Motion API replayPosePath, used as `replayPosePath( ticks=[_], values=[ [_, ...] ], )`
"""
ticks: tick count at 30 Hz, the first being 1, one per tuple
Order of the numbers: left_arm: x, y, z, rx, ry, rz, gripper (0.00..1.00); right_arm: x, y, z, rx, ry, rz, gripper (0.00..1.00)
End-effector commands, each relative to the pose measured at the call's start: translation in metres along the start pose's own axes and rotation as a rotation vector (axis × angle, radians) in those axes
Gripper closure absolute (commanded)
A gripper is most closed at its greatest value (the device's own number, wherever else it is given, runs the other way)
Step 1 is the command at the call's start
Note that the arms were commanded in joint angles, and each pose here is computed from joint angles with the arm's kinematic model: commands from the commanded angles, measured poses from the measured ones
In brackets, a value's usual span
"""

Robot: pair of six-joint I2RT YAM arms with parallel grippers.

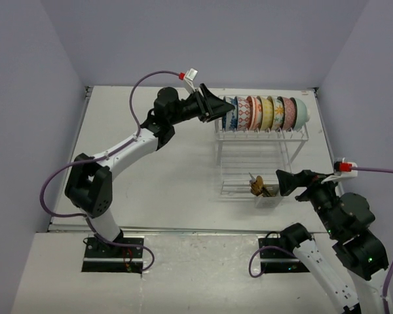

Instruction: Unload the bowls from the dish rack

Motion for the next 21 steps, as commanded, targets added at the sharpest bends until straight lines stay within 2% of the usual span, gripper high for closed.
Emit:
replayPosePath(
  ticks=[1,3,7,8,10,11,17,19,21],
  values=[
    [0.007,-0.025,0.005,0.052,0.008,-0.094,0.46,-0.007,0.002,0.004,-0.014,-0.015,0.040,0.01],
    [0.010,-0.020,0.006,0.040,0.014,-0.086,0.54,-0.008,0.002,0.004,-0.017,-0.015,0.044,0.01],
    [0.012,-0.020,0.006,0.038,0.012,-0.089,0.61,-0.009,0.001,0.003,-0.022,-0.015,0.040,0.01],
    [0.013,-0.020,0.005,0.039,0.013,-0.090,0.67,-0.009,0.001,0.003,-0.025,-0.015,0.040,0.01],
    [0.014,-0.021,0.005,0.038,0.013,-0.092,0.72,-0.010,0.001,0.003,-0.026,-0.015,0.038,0.01],
    [0.013,-0.021,0.005,0.037,0.015,-0.093,0.79,-0.010,0.001,0.003,-0.026,-0.017,0.038,0.01],
    [0.012,-0.028,0.004,0.046,0.008,-0.105,0.90,-0.010,0.001,0.004,-0.028,-0.020,0.043,0.01],
    [0.012,-0.032,0.003,0.051,0.004,-0.110,1.00,-0.010,0.001,0.004,-0.028,-0.020,0.047,0.01],
    [0.011,-0.034,0.004,0.058,-0.001,-0.115,1.00,-0.010,0.001,0.004,-0.031,-0.015,0.046,0.01]
  ],
)
Point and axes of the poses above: each gripper's point midway between its finger pads, its own x axis out along the fingers, its own y axis along the line the jaws close on, z = x × y, the point moved 8 cm from there along -x, back along the fingers, and after that the axes turned 14 degrees about -x, right-handed, at the moved point
